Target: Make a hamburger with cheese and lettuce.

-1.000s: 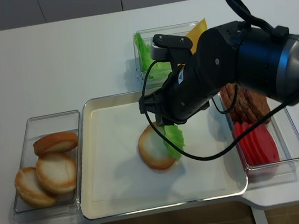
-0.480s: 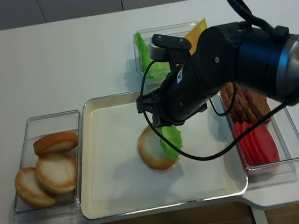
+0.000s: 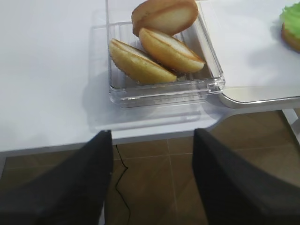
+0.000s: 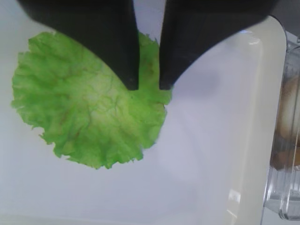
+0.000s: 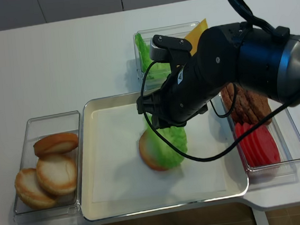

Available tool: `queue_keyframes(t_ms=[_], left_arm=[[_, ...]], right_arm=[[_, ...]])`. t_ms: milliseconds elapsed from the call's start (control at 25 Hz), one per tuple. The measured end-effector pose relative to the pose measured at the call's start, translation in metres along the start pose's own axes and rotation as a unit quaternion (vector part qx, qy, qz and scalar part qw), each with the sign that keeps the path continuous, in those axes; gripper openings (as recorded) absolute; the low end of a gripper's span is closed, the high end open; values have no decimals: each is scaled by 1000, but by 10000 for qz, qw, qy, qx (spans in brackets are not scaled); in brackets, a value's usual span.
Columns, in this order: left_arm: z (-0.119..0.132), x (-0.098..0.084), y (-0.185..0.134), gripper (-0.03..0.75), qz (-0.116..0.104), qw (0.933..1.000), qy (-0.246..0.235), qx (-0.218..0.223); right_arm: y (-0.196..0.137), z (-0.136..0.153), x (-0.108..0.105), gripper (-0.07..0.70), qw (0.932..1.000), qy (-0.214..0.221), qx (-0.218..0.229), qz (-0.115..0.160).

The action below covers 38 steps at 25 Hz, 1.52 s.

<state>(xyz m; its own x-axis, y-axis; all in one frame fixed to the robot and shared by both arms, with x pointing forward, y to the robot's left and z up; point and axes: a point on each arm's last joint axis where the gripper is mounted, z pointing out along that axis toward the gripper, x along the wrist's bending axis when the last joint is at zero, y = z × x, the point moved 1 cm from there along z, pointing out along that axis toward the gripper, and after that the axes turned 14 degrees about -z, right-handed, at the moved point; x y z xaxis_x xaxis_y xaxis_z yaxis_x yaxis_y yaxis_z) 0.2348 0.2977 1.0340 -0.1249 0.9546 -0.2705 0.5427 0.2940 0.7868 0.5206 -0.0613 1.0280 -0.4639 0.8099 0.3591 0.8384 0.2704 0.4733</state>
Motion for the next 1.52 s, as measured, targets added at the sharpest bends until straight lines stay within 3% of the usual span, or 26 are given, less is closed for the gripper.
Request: queue_keyframes(t_ms=[200,360,520,720,920,1080,1240,1360,1520], left_arm=[[0,0,0,405,0,10000,0,0],[0,0,0,405,0,10000,0,0],[0,0,0,405,0,10000,0,0],[0,0,0,405,0,10000,0,0],[0,0,0,405,0,10000,0,0],[0,0,0,405,0,10000,0,0],[0,0,0,405,0,10000,0,0],[0,0,0,405,0,10000,0,0],[0,0,0,405,0,10000,0,0]], right_arm=[[0,0,1,202,10000,40,-2,50],[0,0,1,321,10000,48,-2,60],[0,0,0,430,9999,-9,-9,-107],[-2,-2,-10,448,9991,-234,196,-304],[-3,-18,-49,449,9948,-797,557,-296],[-4,-49,-77,450,9873,-1390,668,-394],[-7,-81,-100,450,9737,-2070,763,-561],[-11,-104,-113,440,9674,-2371,769,-445],[-16,-131,-119,406,9651,-2534,608,-247]])
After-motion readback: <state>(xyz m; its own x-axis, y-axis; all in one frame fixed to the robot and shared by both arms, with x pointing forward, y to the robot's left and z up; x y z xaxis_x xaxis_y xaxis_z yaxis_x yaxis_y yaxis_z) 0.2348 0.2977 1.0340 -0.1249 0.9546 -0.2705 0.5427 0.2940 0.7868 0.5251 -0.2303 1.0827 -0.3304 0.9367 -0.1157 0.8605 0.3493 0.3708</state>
